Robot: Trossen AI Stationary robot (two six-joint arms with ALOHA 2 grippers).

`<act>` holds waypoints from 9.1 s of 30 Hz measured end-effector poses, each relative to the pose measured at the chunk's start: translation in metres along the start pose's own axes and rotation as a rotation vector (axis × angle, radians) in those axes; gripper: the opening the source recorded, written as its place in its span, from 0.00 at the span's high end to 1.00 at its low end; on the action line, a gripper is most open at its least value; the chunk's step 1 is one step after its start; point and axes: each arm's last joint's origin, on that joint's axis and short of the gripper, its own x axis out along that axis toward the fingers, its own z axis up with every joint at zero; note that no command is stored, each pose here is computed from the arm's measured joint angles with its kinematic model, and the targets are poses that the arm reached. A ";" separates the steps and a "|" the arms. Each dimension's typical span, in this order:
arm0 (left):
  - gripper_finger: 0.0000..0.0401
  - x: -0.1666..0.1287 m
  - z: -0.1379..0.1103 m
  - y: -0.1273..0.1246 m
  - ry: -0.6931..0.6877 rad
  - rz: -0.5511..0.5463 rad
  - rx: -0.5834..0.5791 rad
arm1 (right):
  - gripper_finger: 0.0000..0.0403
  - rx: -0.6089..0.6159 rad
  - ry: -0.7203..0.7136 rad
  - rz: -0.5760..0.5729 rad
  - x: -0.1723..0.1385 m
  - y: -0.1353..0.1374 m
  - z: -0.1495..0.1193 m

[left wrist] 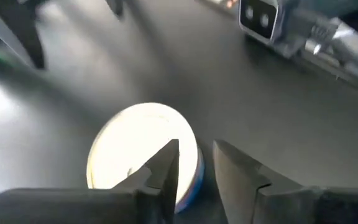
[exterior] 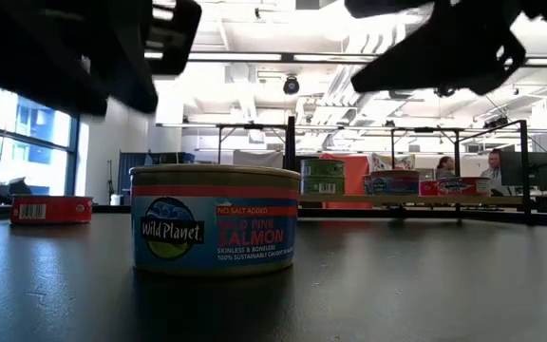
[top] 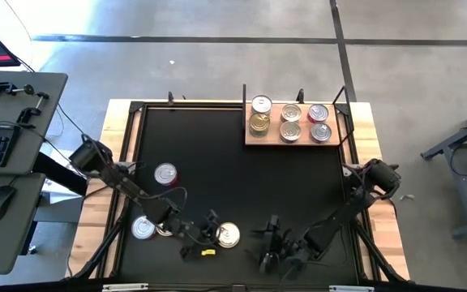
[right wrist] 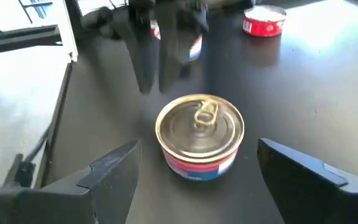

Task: Stack canned seafood by type on shelf
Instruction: Stack the blue-pink tuna can on top of the other blue-pink tuna can on the shelf, then stack the red tuna can on top of the other red tuna can on the shelf

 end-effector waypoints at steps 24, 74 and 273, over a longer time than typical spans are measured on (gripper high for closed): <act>1.00 0.029 -0.012 0.023 -0.027 0.129 -0.212 | 0.23 -0.752 0.102 0.079 0.015 -0.006 0.016; 0.88 0.006 -0.064 0.032 0.149 0.437 -0.549 | 0.59 -0.377 0.405 -0.328 -0.012 -0.044 0.046; 0.99 -0.102 -0.149 0.042 0.190 0.661 -1.273 | 0.39 -0.384 0.168 -0.447 0.009 -0.088 0.054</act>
